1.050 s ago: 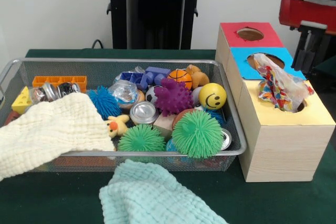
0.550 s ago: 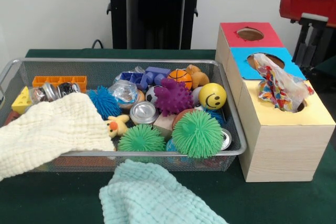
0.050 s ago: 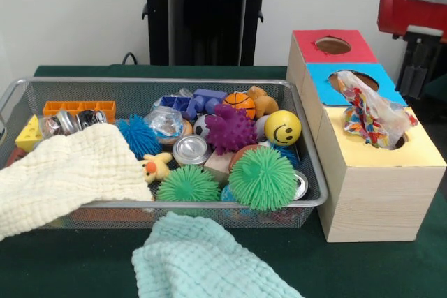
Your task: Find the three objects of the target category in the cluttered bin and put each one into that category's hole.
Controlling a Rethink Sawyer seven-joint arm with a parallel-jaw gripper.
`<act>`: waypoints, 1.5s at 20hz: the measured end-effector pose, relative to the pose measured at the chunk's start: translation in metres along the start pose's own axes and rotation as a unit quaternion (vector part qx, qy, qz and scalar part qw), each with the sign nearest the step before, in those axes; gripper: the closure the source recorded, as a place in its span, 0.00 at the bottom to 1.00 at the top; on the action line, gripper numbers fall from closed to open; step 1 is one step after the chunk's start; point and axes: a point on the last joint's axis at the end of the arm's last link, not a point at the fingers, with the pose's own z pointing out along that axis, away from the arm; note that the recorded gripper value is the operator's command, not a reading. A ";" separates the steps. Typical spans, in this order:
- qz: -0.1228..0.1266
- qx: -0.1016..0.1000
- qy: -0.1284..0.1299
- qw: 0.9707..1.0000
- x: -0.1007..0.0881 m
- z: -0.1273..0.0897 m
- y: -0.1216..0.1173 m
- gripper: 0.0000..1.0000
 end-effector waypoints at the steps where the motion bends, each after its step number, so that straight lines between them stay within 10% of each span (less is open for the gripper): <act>1: 0.000 -0.001 -0.001 1.000 0.001 0.002 0.000 1.00; 15: 0.004 0.013 0.021 1.000 0.048 0.079 -0.028 1.00; 30: 0.018 -0.007 0.025 1.000 0.039 0.083 -0.031 1.00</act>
